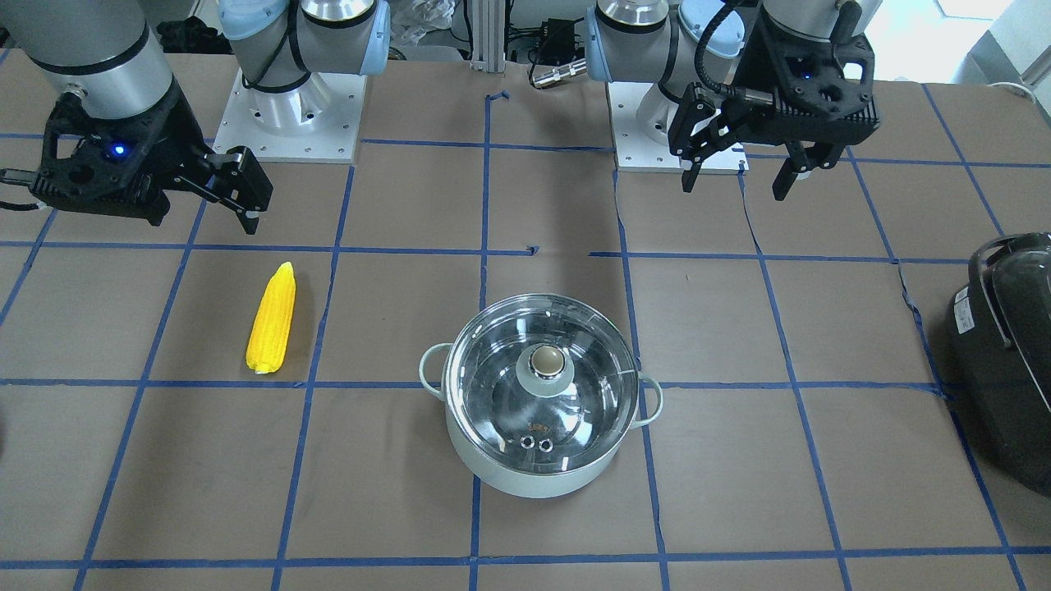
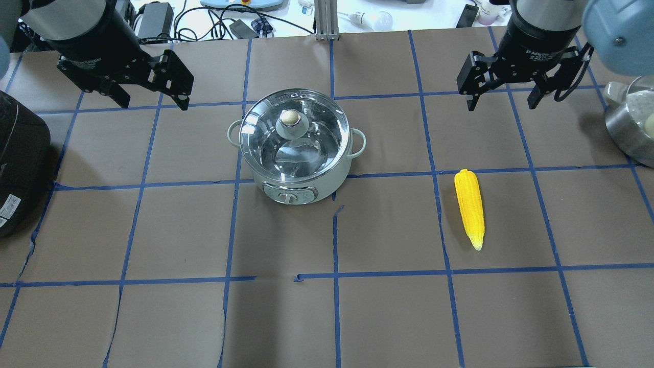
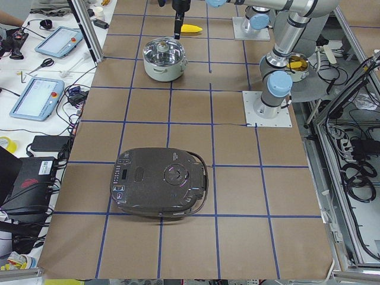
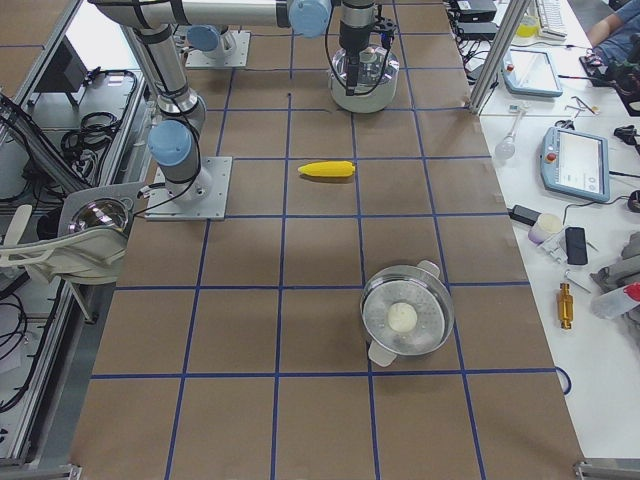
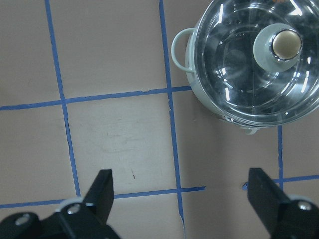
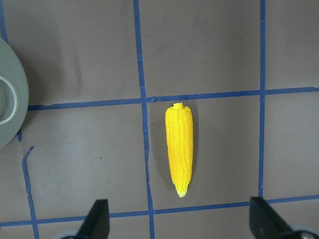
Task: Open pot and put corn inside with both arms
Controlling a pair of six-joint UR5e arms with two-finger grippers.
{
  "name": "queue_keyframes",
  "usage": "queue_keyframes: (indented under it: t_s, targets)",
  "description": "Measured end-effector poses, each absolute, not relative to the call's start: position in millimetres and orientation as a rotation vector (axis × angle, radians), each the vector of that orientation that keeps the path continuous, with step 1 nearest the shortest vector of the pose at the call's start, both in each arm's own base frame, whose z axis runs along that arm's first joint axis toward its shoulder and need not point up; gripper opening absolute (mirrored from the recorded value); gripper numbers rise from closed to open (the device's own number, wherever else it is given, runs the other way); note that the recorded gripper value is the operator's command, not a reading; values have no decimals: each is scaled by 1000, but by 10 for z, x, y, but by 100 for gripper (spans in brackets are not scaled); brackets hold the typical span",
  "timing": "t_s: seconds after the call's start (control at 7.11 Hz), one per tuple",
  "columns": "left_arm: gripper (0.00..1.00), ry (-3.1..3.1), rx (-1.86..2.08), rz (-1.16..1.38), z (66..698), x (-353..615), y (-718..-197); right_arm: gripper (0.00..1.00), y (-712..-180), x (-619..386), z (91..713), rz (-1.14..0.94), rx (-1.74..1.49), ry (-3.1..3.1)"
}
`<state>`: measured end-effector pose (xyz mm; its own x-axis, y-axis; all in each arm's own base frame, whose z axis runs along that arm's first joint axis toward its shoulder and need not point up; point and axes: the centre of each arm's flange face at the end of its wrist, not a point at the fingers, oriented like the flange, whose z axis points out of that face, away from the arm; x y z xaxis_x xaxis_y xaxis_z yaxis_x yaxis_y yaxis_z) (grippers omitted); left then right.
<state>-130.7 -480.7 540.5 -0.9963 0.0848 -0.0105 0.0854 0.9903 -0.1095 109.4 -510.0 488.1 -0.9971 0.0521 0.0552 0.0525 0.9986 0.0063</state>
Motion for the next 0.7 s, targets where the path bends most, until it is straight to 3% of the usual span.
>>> queue_keyframes:
  t_s: [0.7]
  targets:
    - [95, 3131, 128, -165, 5387, -1311, -4812, 100, -5095, 1093, 4855, -20, -82, -3084]
